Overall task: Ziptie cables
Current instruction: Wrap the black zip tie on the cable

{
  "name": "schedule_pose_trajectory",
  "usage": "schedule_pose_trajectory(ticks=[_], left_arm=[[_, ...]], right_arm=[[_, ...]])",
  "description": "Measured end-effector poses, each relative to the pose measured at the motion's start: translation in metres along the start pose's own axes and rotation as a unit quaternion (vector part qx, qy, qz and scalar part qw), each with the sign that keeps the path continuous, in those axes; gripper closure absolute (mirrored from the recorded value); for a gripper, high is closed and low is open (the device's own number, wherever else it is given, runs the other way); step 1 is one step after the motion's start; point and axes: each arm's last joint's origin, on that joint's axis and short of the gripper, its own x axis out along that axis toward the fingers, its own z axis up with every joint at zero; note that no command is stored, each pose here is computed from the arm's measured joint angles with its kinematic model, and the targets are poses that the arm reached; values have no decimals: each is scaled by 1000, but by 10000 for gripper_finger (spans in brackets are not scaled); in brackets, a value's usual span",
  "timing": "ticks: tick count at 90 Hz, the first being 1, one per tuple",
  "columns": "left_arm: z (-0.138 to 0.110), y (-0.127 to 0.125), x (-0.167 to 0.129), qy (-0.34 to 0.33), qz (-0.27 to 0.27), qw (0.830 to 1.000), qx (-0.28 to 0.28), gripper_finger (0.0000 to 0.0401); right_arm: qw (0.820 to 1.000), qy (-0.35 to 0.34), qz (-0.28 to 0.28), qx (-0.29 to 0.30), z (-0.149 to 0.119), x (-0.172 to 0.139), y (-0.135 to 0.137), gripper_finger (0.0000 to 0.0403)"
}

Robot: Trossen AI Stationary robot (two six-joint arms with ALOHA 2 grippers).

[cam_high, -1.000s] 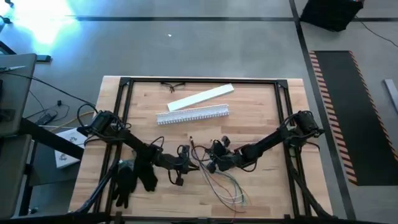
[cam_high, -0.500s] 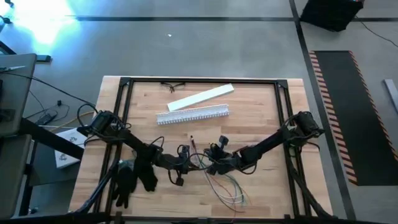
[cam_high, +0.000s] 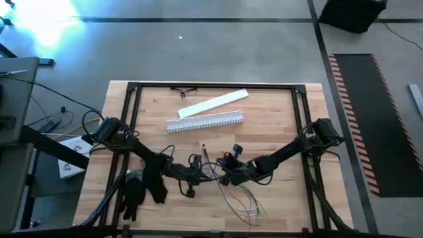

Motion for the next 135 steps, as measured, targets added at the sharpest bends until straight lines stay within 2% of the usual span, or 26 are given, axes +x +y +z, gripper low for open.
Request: schedule_pose_trajectory(ticks=[28, 51, 60, 70, 92, 104, 135], left_arm=[[0, 0, 0, 0, 0, 1000, 1, 401], [0, 0, 0, 0, 0, 1000, 2, 401], [0, 0, 0, 0, 0, 1000, 2, 401], [0, 0, 0, 0, 0, 1000, 2, 401], [0, 0, 0, 0, 0, 1000, 5, 401], [0, 0, 0, 0, 0, 1000, 5, 401], [0, 0, 0, 0, 0, 1000, 6, 401]], right_arm=[[1000, 0, 0, -5, 0, 0, 0, 397], [1000, -6, -14, -9, 1, 0, -1, 324], [1000, -6, -19, 0, 2, 2, -3, 312], [1000, -6, -20, 1, 2, 2, -4, 318], [999, -8, -31, -8, 3, 4, -7, 359], [999, -5, -41, -2, 5, 10, -13, 360], [999, 23, 13, 33, 12, 28, -32, 286]])
